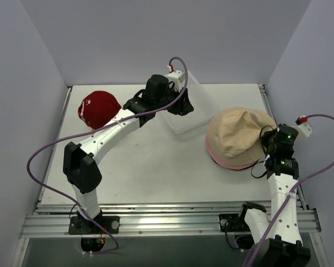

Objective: Stack the hats

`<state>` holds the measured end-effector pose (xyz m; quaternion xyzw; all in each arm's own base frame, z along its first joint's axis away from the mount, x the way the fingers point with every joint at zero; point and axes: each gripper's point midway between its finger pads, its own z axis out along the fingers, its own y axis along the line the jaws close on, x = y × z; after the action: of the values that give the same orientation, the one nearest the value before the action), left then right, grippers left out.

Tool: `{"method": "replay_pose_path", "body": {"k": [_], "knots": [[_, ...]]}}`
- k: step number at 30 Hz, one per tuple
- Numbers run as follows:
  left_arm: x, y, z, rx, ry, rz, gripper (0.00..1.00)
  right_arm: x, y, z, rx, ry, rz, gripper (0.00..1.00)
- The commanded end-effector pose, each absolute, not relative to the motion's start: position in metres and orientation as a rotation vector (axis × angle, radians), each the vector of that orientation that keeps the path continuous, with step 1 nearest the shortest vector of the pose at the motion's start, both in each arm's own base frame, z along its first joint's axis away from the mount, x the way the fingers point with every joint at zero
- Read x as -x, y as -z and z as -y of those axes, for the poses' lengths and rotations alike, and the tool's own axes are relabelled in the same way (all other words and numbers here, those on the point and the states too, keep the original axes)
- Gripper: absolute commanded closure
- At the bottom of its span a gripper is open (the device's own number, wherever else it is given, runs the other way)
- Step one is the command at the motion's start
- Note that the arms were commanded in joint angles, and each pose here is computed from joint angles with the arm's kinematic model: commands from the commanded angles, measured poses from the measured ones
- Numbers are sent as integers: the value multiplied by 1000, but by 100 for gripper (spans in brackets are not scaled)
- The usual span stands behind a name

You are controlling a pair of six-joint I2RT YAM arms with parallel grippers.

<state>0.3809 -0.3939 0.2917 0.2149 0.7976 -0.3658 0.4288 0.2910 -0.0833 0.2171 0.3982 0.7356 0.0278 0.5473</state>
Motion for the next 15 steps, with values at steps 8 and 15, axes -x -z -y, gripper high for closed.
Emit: {"method": "replay_pose_path", "body": {"k": [8, 15], "knots": [[-377, -300, 432, -641, 1171, -1815, 49, -307, -231, 81, -814, -231, -1759, 77], [-373, -282, 456, -764, 1295, -1788, 48, -319, -233, 74, -725, -348, -1769, 88]]}}
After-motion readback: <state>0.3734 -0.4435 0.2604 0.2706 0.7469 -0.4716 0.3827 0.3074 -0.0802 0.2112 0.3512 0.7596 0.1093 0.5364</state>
